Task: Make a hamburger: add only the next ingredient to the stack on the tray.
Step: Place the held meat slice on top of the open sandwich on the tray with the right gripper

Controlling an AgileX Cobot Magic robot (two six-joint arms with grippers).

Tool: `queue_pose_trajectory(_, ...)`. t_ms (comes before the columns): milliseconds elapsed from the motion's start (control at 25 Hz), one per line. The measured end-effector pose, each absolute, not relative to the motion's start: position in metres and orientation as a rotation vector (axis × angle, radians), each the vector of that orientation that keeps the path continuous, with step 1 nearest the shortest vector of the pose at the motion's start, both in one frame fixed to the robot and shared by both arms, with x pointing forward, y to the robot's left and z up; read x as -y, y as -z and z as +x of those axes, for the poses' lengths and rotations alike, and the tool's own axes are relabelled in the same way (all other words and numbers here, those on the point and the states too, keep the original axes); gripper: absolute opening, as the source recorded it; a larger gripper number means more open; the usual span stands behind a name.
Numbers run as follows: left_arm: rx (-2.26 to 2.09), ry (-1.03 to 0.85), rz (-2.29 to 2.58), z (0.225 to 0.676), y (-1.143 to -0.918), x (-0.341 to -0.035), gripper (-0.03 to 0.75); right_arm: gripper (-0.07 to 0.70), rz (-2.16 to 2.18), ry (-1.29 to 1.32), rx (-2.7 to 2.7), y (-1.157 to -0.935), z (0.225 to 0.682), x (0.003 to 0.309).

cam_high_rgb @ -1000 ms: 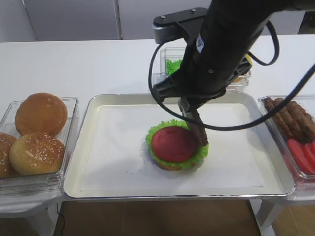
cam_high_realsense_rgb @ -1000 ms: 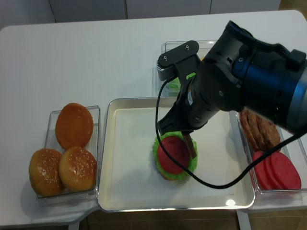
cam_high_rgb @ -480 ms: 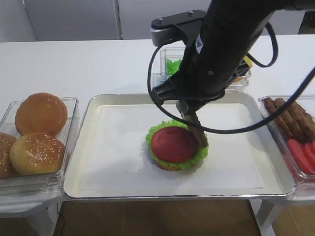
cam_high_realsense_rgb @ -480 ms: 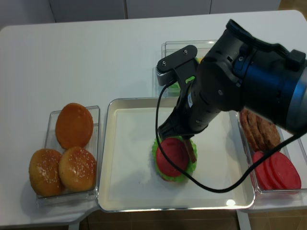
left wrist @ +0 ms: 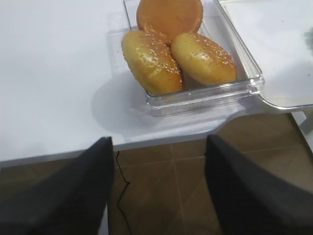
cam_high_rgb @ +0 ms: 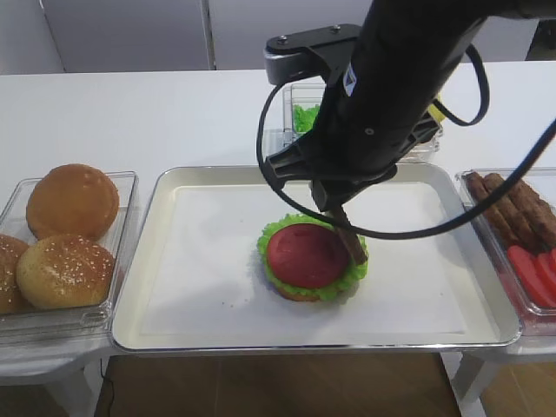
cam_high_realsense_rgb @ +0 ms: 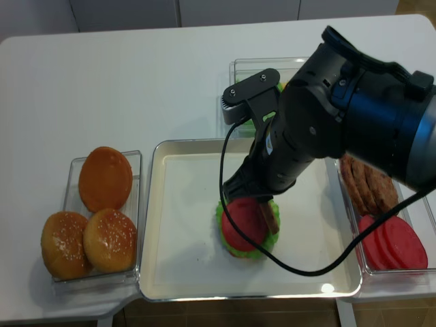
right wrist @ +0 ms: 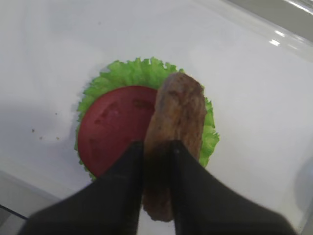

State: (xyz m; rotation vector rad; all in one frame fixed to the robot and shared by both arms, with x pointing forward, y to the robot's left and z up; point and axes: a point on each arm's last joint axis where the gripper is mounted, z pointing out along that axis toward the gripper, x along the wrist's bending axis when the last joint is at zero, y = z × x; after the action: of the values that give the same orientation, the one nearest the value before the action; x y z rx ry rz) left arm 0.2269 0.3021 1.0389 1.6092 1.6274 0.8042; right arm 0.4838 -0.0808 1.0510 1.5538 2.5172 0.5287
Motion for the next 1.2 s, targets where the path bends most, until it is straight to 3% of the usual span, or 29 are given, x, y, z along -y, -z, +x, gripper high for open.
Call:
queue_pose_trajectory(280, -1.627, -0.804, 1.609, 0.2269, -1.0389, -0.3021, 0.441, 0.146, 1.567, -0.533, -2.522, -1.0510, 0.4831, 0.0802)
queue_pose_trajectory(560, -1.627, -0.804, 1.609, 0.2269, -1.0389, -0.3021, 0.441, 0.336, 1.585, -0.533, -2.530, -1.0508, 0.4819, 0.0796)
queue_pose_trajectory(960, -1.627, -0.804, 1.609, 0.2269, -1.0389, -0.3021, 0.441, 0.473, 1.595, -0.535, -2.535, -1.0507, 0.4812, 0.0791)
queue_pose_trajectory(1200, -1.627, -0.804, 1.609, 0.2269, -1.0389, -0.3021, 0.441, 0.489, 1.537, -0.476, -2.521, -1.0502, 0.4833, 0.0838)
